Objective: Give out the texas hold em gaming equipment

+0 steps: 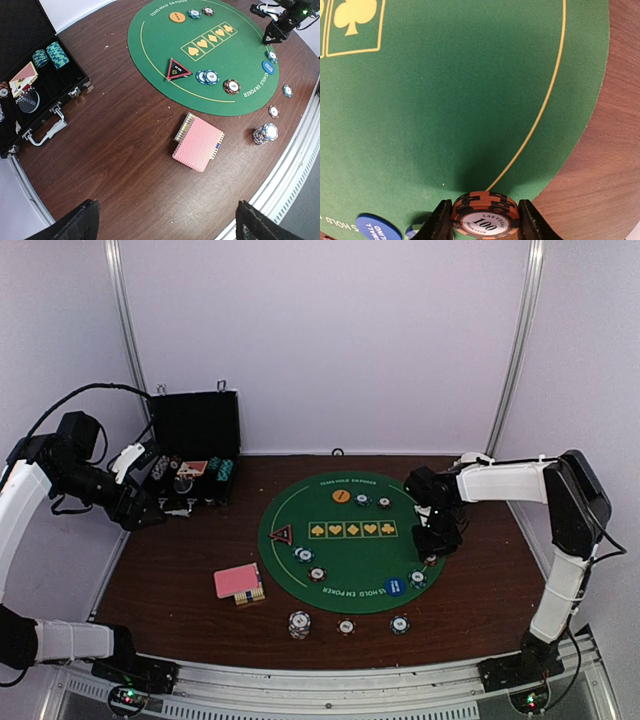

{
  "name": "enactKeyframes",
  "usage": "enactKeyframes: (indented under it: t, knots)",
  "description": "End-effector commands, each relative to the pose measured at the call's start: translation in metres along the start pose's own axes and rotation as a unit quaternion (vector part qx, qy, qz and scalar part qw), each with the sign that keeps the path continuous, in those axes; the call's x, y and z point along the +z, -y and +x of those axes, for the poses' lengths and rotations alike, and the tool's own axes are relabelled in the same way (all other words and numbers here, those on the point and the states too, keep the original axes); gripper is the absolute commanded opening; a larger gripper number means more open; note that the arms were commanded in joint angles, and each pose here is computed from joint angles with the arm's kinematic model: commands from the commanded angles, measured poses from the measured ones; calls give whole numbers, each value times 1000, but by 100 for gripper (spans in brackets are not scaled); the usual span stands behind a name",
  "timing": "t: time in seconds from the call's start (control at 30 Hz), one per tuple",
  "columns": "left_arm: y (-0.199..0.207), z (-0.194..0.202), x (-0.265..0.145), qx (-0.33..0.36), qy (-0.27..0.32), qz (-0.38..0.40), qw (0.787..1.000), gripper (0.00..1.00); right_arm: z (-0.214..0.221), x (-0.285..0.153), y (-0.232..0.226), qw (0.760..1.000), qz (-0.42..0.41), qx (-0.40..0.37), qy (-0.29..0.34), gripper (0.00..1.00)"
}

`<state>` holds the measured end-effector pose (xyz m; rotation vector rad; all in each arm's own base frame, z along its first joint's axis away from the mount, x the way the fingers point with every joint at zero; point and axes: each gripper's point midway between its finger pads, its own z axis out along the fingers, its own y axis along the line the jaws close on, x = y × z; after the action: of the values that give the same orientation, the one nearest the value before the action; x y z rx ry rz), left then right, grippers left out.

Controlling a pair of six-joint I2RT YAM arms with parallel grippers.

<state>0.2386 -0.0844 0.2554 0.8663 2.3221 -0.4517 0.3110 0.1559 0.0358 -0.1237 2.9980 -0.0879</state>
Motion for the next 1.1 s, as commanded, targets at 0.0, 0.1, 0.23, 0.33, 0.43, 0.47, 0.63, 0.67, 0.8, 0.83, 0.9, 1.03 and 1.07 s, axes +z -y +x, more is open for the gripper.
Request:
enactKeyframes:
  t: [0.0, 0.1, 0.23, 0.33, 0.43, 0.47, 0.63, 0.67, 0.8, 0.83, 0.9, 1.03, 1.07]
  knots:
    - [3, -6, -5, 15, 9, 3, 1000, 98, -5, 10, 1, 1000, 5, 10, 5, 31]
    - [3, -6, -5, 15, 8, 2, 1000, 98, -5, 14, 0, 1000, 6, 8, 2, 36]
    - [4, -4, -5, 16, 6, 3, 1000, 98, -2, 18, 1, 1000, 8, 7, -5, 56]
    - [4, -4, -4, 16, 5, 4, 1000, 98, -3, 14, 2, 1000, 10, 6, -1, 64]
    - [4, -4, -4, 15, 5, 6, 1000, 97, -8, 0, 3, 1000, 16, 2, 13, 68]
    - [4, -4, -4, 15, 4, 6, 1000, 97, -9, -7, 4, 1000, 19, -2, 19, 69]
    - [5, -2, -3, 14, 3, 7, 1000, 97, -18, -57, -17, 996, 29, -46, 71, 69]
    - [5, -1, -2, 14, 2, 8, 1000, 98, -18, -69, -27, 995, 25, -60, 82, 69]
    - [4, 3, 0, 12, -4, 5, 1000, 97, -4, -113, -87, 984, -13, -131, 123, 73]
    - [4, 3, 0, 12, -5, 6, 1000, 98, 4, -120, -106, 980, -24, -155, 127, 74]
    - [5, 3, 0, 11, -5, 7, 1000, 98, 23, -133, -143, 970, -46, -199, 130, 77]
    - [5, 4, 0, 12, -3, 8, 1000, 98, 69, -139, -212, 945, -69, -296, 119, 83]
    - [5, 3, 0, 12, -3, 8, 1000, 98, 78, -139, -225, 940, -75, -314, 114, 85]
